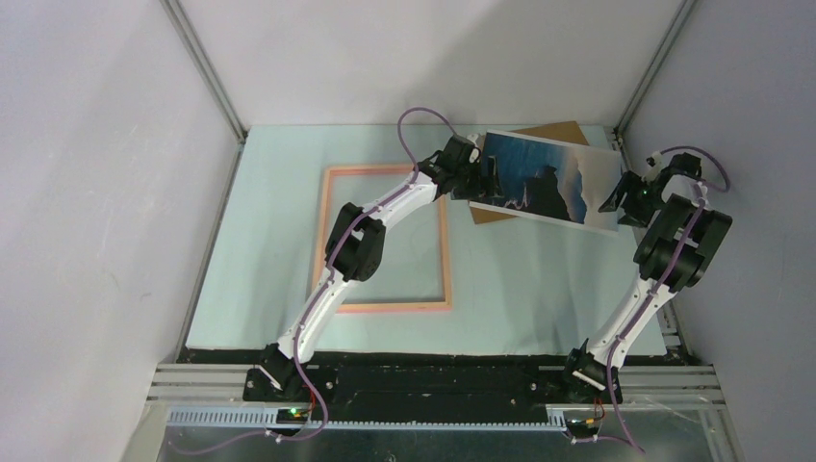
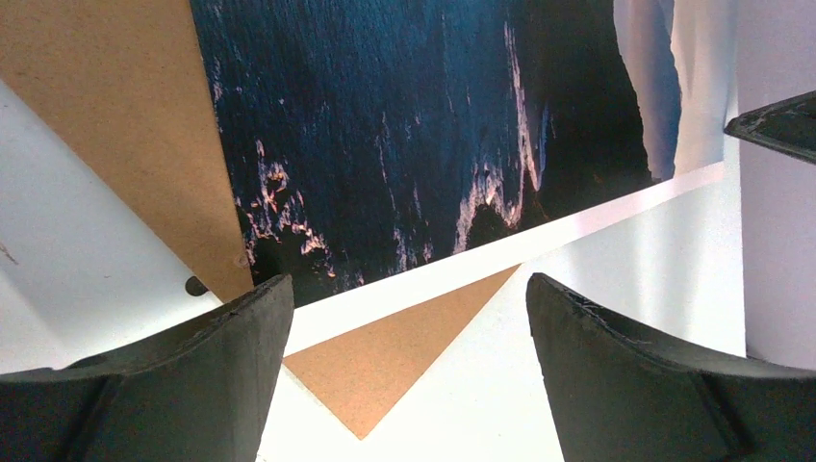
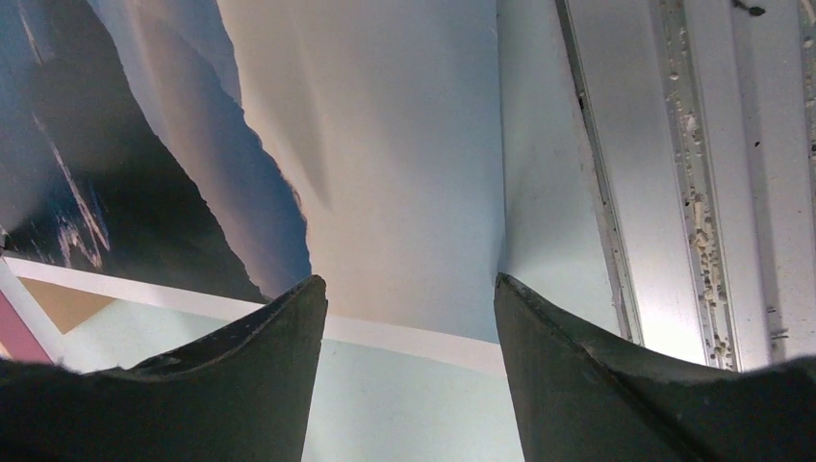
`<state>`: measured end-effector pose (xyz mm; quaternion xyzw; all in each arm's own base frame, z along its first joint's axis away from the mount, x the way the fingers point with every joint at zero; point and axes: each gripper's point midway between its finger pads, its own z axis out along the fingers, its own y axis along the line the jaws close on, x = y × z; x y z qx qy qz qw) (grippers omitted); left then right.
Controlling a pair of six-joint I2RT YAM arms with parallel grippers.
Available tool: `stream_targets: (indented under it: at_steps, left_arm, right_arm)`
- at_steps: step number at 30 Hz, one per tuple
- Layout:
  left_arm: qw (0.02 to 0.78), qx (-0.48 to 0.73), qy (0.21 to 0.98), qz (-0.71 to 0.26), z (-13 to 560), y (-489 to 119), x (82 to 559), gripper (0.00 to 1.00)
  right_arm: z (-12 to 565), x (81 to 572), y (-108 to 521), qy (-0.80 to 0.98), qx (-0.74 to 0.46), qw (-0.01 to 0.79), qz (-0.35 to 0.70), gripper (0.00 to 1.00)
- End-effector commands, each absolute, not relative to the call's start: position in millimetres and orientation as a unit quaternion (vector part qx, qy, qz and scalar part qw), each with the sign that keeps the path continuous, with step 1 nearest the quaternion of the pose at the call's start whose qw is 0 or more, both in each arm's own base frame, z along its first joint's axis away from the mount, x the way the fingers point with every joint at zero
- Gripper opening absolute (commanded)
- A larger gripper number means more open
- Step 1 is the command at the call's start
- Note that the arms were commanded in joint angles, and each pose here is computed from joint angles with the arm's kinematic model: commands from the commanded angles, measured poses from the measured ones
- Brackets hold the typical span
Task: Put the photo into the frame
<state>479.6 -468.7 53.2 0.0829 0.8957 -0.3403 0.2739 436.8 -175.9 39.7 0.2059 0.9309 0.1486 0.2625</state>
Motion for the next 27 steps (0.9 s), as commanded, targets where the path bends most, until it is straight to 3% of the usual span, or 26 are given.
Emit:
stream_targets:
  at_steps: [1,27]
  left_arm:
    - [0.236,0.083,0.907,-0.339,45,-473,456,0.96]
    - [0.237,0.086,0.907,-0.338,46,-473,456,0.96]
  right_arm:
    - [38,441,-185,0.929,0.221,0.261,0.144,0.68]
    - [28,432,-186,0.936,0.21,0.24,0.145,0.67]
